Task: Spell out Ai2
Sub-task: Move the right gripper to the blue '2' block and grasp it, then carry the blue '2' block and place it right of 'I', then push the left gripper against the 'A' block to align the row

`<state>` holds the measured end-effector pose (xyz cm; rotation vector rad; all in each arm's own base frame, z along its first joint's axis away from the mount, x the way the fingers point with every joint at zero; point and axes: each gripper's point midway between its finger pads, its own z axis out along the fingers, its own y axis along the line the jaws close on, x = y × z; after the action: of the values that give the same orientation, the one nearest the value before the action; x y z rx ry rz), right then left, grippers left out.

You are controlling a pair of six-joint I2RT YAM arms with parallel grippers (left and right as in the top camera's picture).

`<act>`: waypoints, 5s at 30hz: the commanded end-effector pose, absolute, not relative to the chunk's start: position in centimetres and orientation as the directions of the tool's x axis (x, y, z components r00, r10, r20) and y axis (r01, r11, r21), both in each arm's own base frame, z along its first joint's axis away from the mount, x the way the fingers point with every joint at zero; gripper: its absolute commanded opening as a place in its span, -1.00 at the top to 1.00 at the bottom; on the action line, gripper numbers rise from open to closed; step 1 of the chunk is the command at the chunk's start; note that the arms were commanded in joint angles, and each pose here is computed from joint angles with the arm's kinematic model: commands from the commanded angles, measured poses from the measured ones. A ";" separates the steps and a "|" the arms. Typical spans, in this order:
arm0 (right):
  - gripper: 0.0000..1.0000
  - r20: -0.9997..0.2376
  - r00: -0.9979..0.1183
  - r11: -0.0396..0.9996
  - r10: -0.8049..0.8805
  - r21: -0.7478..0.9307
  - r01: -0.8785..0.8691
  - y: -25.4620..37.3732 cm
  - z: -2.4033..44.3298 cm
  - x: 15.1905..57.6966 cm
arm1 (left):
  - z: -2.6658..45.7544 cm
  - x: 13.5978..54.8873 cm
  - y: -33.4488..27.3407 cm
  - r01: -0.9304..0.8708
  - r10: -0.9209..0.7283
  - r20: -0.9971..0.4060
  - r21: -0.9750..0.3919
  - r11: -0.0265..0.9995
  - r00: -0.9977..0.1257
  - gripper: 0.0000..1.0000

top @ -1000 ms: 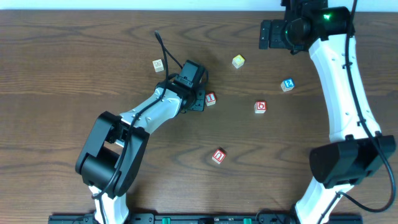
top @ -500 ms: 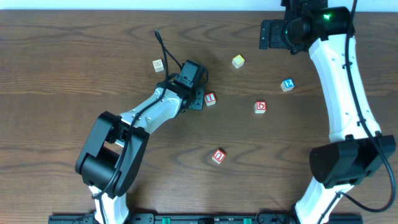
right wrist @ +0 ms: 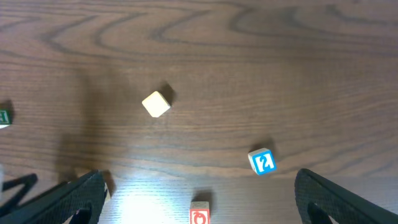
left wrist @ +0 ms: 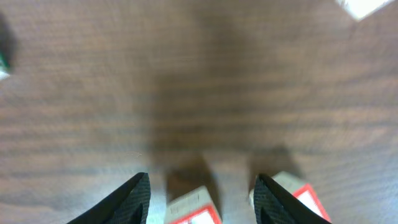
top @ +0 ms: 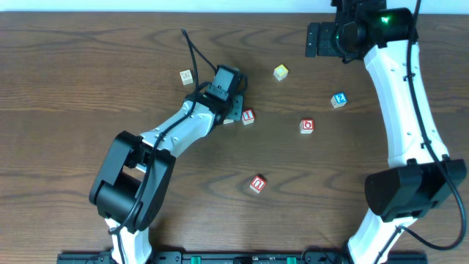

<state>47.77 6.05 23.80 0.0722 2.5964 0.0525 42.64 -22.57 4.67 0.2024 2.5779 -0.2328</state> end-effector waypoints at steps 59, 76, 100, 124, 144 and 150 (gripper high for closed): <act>0.37 -0.112 -0.980 0.986 -0.163 -0.046 -0.159 -2.4 0.7 44.8 | 13.4 45.0 -10.3 -0.083 -0.077 -0.524 -0.012 0.996 -0.848 -0.18; 0.70 -0.231 -0.952 0.977 -0.201 0.018 -0.211 5.9 6.3 48.1 | 14.1 44.8 -8.2 -0.109 -0.092 -0.521 0.001 0.994 -0.849 -0.17; 0.97 -0.079 -0.965 0.948 -0.251 0.180 -0.261 20.0 4.0 40.6 | 7.3 38.5 -8.5 -0.034 -0.042 -0.279 -0.034 0.999 -0.959 -0.04; 0.97 -0.129 -0.984 0.992 -0.123 -0.014 -0.122 20.8 1.5 39.8 | 7.8 39.8 -8.9 -0.029 -0.046 -0.332 -0.057 0.998 -0.942 -0.19; 0.97 -0.132 -0.991 0.999 -0.035 -0.008 -0.034 22.0 1.5 39.1 | 6.8 39.0 -9.8 0.060 0.031 -0.309 -0.084 0.995 -0.951 -0.29; 0.97 -0.136 -0.991 1.000 -0.021 -0.005 -0.021 22.0 1.5 39.2 | 5.8 38.8 -10.3 0.069 0.030 -0.315 -0.113 0.991 -0.949 -0.28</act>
<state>39.35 21.95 1.66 -0.0606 3.0079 0.0079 38.99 -9.82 5.72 0.0364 2.8281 -0.1331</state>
